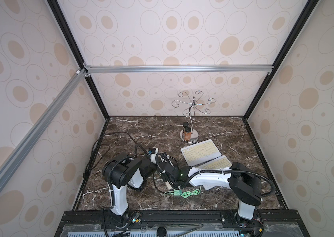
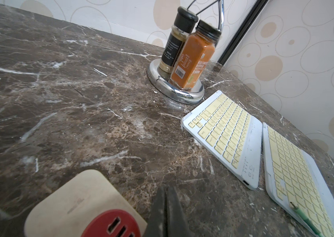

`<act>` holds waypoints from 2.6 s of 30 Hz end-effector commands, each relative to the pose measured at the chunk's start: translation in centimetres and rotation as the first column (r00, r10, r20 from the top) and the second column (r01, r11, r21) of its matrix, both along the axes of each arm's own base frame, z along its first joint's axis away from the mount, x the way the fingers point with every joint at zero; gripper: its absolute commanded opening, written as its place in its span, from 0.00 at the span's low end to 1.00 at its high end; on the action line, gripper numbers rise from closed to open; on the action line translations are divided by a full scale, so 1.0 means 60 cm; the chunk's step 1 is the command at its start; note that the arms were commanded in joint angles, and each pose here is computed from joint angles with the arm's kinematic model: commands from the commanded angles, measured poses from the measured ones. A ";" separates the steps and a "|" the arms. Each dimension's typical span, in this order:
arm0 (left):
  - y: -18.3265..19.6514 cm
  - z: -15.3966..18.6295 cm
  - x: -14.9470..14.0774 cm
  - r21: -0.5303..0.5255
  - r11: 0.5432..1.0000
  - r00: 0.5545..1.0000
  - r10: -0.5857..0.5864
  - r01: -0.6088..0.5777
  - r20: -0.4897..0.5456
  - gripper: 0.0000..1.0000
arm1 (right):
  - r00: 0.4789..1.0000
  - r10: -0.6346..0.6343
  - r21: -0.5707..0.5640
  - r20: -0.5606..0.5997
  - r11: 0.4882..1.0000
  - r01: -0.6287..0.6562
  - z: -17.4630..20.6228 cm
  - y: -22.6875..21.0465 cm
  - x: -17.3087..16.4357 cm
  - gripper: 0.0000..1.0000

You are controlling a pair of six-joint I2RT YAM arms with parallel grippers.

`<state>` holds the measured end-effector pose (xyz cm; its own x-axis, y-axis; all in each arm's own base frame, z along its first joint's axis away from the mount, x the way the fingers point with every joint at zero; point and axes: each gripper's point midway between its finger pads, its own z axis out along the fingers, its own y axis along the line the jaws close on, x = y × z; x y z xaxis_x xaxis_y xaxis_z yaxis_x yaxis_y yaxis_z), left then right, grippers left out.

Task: Unplug the wireless keyboard
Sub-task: Remove the plug from the socket, then place the plug at the center of the board.

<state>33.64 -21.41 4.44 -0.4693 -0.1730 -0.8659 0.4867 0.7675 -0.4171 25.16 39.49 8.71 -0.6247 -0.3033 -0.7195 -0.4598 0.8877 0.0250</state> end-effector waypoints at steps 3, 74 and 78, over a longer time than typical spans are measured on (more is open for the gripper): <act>0.016 -0.174 -0.108 0.167 0.979 0.915 -0.039 0.115 -0.402 0.00 | 0.993 -0.008 0.220 0.121 0.975 -0.019 0.134 0.052 0.006 0.00; 0.192 0.068 -0.164 -0.086 0.930 0.928 0.365 -0.358 0.075 0.11 | 0.985 -0.173 -0.332 0.025 0.928 0.172 -0.072 -0.029 0.007 0.00; 0.190 0.065 -0.165 -0.083 0.931 0.930 0.360 -0.354 0.068 0.10 | 0.977 -0.211 -0.351 0.031 0.913 0.208 -0.080 -0.059 0.007 0.00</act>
